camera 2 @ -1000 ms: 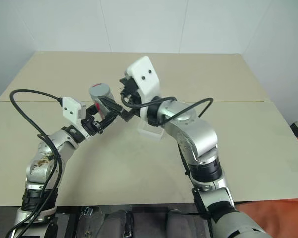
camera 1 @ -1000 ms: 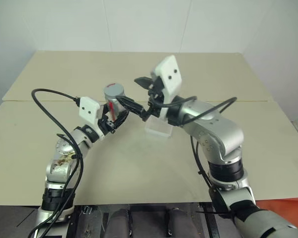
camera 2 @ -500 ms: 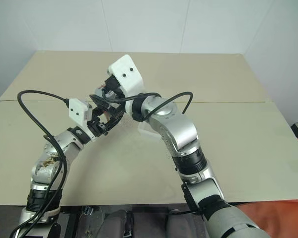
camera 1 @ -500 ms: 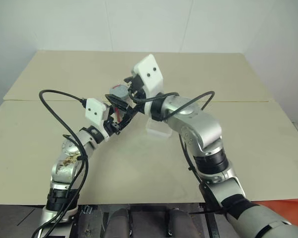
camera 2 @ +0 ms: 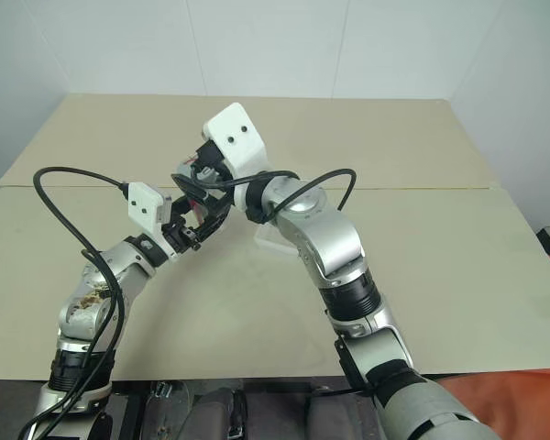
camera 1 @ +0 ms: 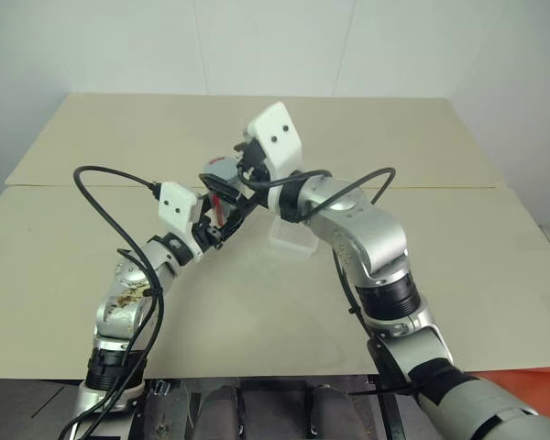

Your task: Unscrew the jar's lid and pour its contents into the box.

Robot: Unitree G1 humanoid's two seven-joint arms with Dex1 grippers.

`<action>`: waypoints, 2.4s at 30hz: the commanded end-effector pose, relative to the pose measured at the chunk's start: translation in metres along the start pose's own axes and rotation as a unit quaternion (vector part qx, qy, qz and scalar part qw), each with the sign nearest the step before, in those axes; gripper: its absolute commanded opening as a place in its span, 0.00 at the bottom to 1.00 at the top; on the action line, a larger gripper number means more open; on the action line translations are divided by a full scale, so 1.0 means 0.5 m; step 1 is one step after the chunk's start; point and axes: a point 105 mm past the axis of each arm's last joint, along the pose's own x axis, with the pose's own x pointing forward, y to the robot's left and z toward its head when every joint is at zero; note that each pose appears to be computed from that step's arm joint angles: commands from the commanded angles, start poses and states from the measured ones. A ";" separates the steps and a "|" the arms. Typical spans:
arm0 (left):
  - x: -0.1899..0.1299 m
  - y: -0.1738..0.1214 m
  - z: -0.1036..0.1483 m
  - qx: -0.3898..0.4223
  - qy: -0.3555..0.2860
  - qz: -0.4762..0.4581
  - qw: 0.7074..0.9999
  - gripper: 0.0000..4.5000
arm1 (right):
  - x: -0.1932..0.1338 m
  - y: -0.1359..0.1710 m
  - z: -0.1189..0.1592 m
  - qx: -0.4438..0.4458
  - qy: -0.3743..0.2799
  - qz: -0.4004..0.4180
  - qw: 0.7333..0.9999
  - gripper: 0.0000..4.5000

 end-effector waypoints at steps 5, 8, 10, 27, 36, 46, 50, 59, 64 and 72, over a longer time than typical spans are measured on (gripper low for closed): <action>-0.005 0.005 0.038 0.017 -0.029 0.010 0.999 0.62 | -0.028 -0.023 0.014 -0.019 -0.014 -0.024 0.999 0.99; -0.006 0.006 0.040 0.017 -0.029 0.011 0.999 0.62 | -0.034 -0.026 0.011 -0.020 -0.011 -0.026 0.999 0.99; -0.007 0.007 0.040 0.017 -0.028 0.010 0.999 0.62 | -0.037 -0.029 0.009 -0.021 -0.010 -0.029 0.999 0.99; -0.009 0.012 0.037 0.017 -0.026 0.006 1.000 0.62 | -0.069 -0.059 -0.006 -0.022 0.004 -0.051 0.998 0.99; -0.012 0.012 0.036 0.017 -0.026 0.007 0.999 0.62 | -0.078 -0.059 -0.002 -0.018 -0.003 -0.042 0.999 0.99; -0.009 0.007 0.034 0.017 -0.026 0.005 0.999 0.62 | -0.087 0.002 0.043 -0.014 -0.054 0.051 0.997 0.99; -0.005 0.000 0.033 0.018 -0.026 0.000 0.999 0.62 | -0.050 0.021 0.051 -0.014 -0.057 0.054 0.997 0.99; -0.005 -0.004 0.034 0.018 -0.027 -0.001 0.999 0.62 | -0.012 0.021 0.055 -0.012 -0.056 0.038 0.998 0.99; -0.007 -0.005 0.032 0.018 -0.026 0.001 1.000 0.62 | -0.001 0.021 0.054 -0.010 -0.053 0.032 0.998 0.99; -0.009 -0.004 0.032 0.018 -0.025 0.004 1.000 0.62 | 0.008 0.007 0.047 -0.013 -0.042 0.012 0.999 0.99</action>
